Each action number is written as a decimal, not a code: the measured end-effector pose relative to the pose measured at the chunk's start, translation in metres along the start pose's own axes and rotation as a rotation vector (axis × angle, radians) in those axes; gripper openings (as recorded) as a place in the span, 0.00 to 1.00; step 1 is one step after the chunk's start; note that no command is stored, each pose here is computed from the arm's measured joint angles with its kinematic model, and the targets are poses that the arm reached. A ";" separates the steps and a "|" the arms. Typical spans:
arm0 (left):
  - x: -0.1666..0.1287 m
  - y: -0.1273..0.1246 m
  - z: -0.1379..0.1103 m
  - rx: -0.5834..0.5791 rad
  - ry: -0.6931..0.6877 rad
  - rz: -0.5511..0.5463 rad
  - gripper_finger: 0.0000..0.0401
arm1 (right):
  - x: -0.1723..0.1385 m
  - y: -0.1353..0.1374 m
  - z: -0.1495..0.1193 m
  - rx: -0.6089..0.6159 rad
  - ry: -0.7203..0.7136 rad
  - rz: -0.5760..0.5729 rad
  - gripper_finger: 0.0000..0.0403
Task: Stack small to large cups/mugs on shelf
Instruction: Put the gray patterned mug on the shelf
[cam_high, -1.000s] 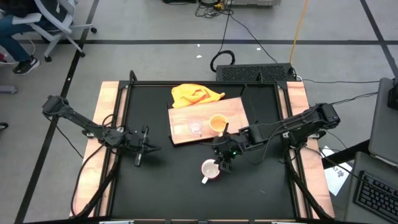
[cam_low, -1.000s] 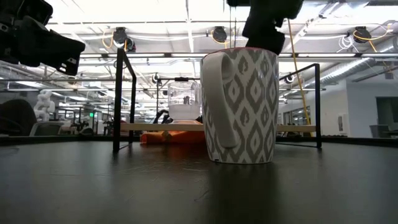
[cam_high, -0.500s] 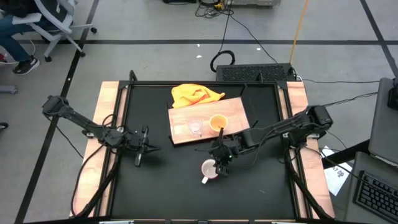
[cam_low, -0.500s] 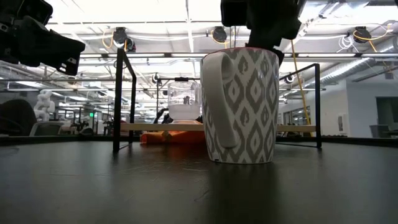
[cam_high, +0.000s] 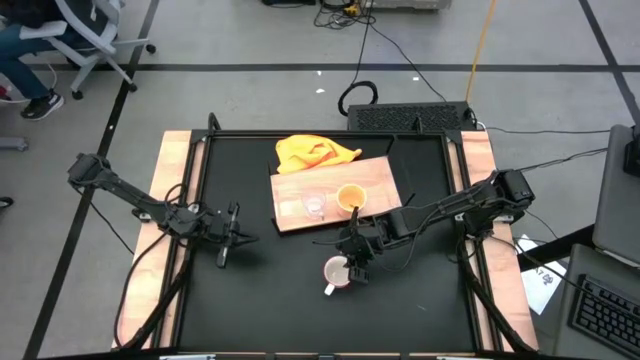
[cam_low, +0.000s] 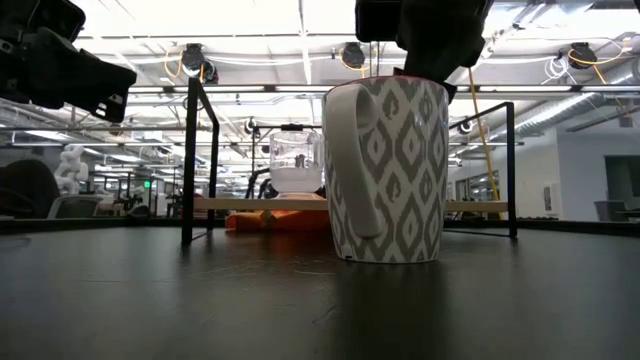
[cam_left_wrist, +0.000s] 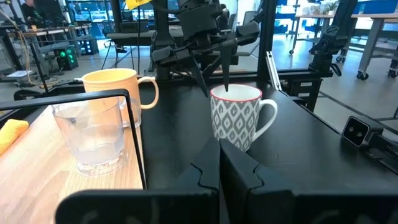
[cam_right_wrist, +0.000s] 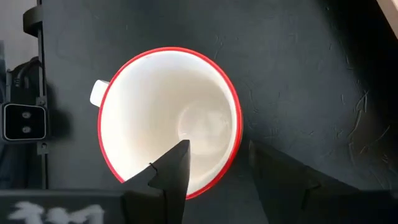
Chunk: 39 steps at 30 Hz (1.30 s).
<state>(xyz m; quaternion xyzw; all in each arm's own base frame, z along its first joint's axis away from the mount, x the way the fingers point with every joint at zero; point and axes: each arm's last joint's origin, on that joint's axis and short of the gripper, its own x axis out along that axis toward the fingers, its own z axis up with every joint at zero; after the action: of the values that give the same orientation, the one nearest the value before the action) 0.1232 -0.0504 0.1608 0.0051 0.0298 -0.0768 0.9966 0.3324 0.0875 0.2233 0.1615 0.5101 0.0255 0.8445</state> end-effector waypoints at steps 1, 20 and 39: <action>0.000 0.000 0.000 -0.003 0.000 0.000 0.01 | 0.000 0.000 0.000 -0.005 -0.001 0.000 0.37; 0.000 0.000 0.000 -0.025 0.004 0.000 0.01 | 0.002 0.000 0.001 -0.098 -0.007 -0.001 0.06; 0.000 0.000 -0.001 -0.041 0.010 0.000 0.01 | -0.010 0.002 0.000 -0.154 -0.021 0.007 0.01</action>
<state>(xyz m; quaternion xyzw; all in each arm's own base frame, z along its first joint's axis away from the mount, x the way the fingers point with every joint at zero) 0.1232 -0.0504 0.1598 -0.0151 0.0364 -0.0763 0.9963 0.3281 0.0875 0.2323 0.0983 0.4970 0.0659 0.8596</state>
